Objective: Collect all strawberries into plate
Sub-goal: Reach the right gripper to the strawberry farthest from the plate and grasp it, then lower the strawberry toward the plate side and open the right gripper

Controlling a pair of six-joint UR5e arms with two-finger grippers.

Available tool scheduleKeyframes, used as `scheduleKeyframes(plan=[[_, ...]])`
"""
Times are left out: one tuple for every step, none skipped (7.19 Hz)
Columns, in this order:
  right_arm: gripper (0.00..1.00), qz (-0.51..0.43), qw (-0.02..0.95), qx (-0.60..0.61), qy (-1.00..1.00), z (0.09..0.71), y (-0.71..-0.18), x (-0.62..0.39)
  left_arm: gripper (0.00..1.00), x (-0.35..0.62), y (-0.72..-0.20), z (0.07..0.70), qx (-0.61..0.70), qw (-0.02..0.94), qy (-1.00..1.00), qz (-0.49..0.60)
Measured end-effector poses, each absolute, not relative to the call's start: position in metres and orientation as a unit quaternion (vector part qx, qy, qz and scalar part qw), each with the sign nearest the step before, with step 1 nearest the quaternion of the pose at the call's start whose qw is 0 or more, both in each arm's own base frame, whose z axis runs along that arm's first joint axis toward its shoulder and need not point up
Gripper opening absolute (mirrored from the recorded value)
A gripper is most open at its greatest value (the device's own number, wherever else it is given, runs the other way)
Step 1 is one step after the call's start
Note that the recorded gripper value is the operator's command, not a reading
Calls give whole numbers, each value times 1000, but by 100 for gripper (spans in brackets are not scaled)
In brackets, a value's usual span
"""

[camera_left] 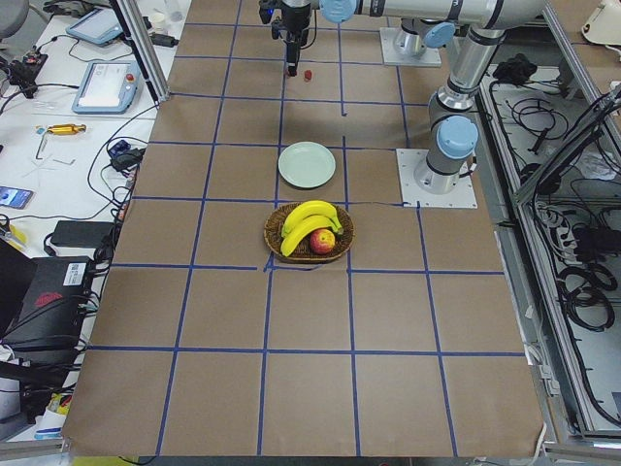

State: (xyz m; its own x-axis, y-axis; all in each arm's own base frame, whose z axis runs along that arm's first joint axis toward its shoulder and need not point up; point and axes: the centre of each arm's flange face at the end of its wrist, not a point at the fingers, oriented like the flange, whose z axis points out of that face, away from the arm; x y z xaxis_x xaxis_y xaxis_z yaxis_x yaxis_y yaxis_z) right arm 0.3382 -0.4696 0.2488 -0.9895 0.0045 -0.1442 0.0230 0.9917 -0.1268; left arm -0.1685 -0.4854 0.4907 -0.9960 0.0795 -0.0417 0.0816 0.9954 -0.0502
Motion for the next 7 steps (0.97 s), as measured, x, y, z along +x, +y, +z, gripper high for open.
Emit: scheduleKeyframes(plan=[[23,-45,88,-1,995,237,-459,357,100,-168,-485,491,40,20,999,-26],[26,-27,93,-9,995,222,-449,370,100,-168,-485,491,40,20,999,-26],[54,-13,94,-16,995,204,-443,379,100,-168,-485,491,40,20,999,-26],[100,-4,99,-20,995,192,-441,386,100,-168,-485,491,40,20,999,-26],[100,1,107,-22,994,185,-440,389,100,-168,-485,491,39,20,999,-26],[100,2,108,-23,994,183,-440,390,100,-168,-485,491,40,21,999,-26],[100,-4,103,-24,994,186,-443,388,100,-168,-485,491,41,21,999,-26]])
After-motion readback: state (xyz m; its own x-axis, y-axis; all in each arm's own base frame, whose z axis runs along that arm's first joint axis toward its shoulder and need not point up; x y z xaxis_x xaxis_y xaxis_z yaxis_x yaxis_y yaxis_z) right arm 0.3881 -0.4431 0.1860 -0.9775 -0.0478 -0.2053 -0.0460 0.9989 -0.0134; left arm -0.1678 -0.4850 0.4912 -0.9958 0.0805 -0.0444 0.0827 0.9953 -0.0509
